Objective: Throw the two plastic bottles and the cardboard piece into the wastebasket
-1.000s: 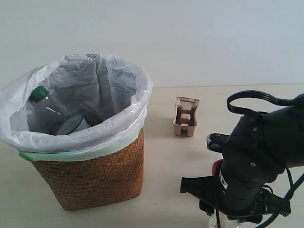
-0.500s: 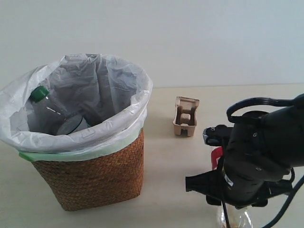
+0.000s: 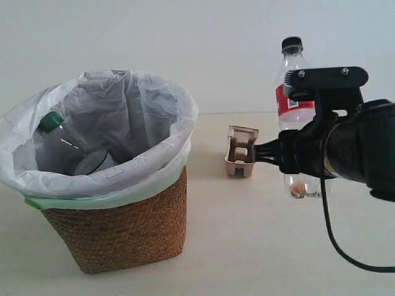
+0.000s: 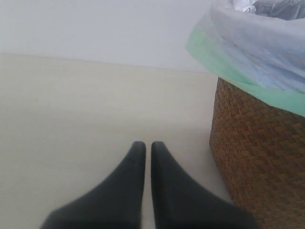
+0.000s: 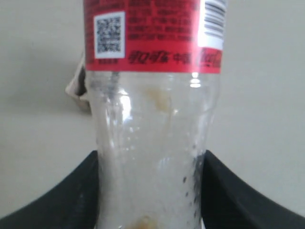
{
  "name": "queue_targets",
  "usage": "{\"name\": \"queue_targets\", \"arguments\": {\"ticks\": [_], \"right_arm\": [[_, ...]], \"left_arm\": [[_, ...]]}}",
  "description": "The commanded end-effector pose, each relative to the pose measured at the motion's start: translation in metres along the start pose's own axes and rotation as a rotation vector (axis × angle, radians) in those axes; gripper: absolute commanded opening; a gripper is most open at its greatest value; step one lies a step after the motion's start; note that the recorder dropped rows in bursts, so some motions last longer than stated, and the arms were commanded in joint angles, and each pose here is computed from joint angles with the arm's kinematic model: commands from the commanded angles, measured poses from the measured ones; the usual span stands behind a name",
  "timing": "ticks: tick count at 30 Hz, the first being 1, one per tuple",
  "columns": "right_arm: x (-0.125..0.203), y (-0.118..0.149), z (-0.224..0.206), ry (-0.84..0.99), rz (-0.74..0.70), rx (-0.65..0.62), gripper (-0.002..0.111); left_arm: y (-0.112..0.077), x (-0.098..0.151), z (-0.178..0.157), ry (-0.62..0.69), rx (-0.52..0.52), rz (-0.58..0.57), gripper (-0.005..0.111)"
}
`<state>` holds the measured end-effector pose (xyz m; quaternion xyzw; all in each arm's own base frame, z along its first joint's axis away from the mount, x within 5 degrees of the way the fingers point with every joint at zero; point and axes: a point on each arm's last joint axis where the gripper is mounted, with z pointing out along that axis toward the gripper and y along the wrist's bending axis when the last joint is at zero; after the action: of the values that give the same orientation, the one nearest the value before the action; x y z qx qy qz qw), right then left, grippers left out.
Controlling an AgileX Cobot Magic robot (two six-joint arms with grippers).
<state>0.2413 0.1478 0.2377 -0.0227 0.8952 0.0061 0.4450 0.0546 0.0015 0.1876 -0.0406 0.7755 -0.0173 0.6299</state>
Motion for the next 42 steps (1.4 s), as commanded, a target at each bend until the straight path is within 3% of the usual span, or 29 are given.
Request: {"name": "queue_targets", "arguments": {"ticks": [1,14,20,27,33,42], "right_arm": [[-0.005,-0.006,-0.004,-0.163,-0.035,-0.005,0.000],[0.002,-0.013,-0.002,-0.232,0.008,0.026,0.000],[-0.009,-0.025,-0.014,-0.319,0.030,0.113,0.000],[-0.027,-0.021,-0.032,-0.360,0.034,0.013,0.000],[-0.027,-0.018,-0.036,-0.353,-0.063,-0.020,0.000],[-0.042,-0.030,-0.071,-0.448,0.020,-0.092,0.000]], "left_arm": [[0.000,0.001,0.000,0.001,0.007,0.001,0.004],[0.000,0.001,0.000,0.001,0.007,0.001,0.004],[0.000,0.001,0.000,0.001,0.007,0.001,0.004],[0.000,0.001,0.000,0.001,0.007,0.001,0.004],[0.000,0.001,0.000,0.001,0.007,0.001,0.004],[0.000,0.001,0.000,0.001,0.007,0.001,0.004]]}}
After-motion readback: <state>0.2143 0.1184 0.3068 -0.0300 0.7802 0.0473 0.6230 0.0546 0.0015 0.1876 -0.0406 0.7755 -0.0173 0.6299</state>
